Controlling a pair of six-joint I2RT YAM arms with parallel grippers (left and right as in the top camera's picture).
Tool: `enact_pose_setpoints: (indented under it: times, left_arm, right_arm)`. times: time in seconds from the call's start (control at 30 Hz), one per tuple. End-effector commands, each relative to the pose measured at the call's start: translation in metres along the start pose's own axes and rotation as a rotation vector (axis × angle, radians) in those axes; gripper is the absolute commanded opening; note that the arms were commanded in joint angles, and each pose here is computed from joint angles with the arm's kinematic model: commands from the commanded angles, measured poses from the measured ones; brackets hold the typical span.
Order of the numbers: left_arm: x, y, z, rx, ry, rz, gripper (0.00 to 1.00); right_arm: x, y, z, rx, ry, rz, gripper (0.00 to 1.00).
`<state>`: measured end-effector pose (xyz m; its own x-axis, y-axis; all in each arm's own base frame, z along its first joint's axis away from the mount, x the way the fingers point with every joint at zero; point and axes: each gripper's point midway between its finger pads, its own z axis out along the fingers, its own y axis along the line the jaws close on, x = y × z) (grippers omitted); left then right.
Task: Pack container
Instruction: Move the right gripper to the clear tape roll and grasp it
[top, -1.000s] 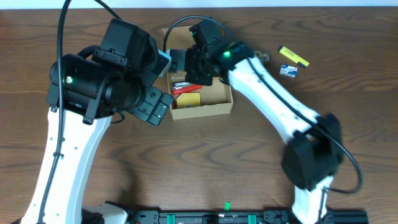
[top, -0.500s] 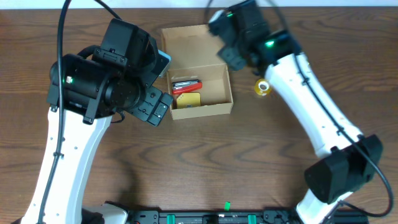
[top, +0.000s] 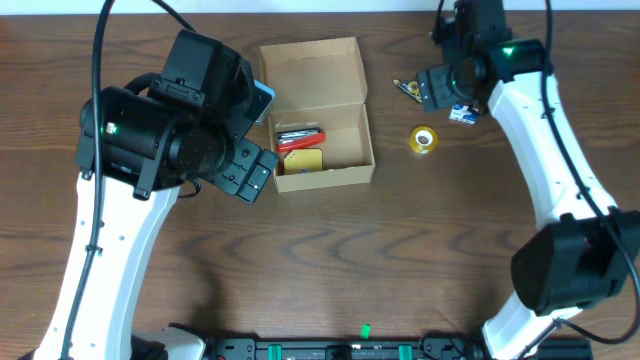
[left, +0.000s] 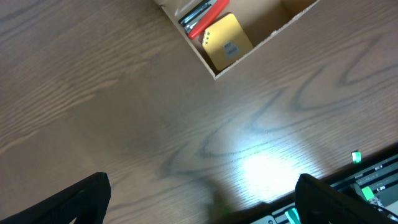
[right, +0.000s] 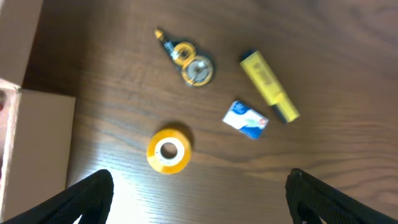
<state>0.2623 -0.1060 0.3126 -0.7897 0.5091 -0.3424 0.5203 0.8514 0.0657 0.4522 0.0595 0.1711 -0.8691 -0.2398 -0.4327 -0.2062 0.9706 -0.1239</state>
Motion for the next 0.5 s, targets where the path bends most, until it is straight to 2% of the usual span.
enact_pose_setpoints:
  times: [0.0,0.23,0.47]
  left_arm:
    - [0.005,0.000,-0.007,-0.005,0.000,0.006,0.95]
    - [0.005,0.000,-0.007,-0.005,0.000,0.006,0.95]
    - [0.005,0.000,-0.007,-0.005,0.000,0.006,0.95]
  right_arm:
    - [0.023,0.011,0.032,-0.045,0.080,0.041,0.90]
    - [0.050,0.033,0.072,-0.135,0.117,0.042,0.92]
    - [0.072,0.037,0.101,-0.133,0.149,0.040,0.85]
